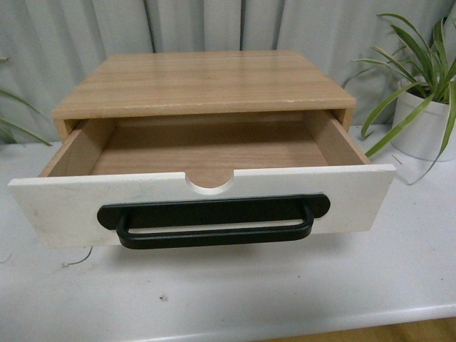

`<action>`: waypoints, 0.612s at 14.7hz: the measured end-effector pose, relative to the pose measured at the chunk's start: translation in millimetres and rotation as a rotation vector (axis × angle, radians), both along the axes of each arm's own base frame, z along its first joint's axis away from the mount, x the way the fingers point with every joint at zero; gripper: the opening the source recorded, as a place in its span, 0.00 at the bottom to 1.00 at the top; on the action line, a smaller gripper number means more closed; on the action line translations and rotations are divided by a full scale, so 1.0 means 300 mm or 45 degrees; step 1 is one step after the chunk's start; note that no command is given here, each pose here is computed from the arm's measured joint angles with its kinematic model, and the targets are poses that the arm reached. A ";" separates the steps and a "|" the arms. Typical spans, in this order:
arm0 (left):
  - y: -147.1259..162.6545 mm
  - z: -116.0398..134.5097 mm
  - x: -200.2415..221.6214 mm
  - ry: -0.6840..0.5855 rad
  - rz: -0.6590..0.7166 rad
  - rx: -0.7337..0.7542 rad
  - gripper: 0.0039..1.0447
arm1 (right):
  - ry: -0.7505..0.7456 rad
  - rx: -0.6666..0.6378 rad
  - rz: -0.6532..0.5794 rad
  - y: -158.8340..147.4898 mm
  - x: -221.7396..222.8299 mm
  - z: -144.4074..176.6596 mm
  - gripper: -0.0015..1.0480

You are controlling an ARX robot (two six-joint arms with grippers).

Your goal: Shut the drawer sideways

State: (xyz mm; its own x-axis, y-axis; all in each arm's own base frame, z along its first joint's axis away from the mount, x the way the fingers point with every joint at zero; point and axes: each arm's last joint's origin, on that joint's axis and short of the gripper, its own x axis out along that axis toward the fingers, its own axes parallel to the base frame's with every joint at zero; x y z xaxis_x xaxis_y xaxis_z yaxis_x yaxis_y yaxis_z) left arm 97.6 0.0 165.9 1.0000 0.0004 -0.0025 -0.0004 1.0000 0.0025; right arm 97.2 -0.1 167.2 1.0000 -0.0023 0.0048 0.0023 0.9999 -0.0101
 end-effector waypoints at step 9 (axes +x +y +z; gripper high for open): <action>0.000 0.000 0.000 0.000 0.000 0.000 0.94 | 0.000 0.000 0.000 0.000 0.000 0.000 0.94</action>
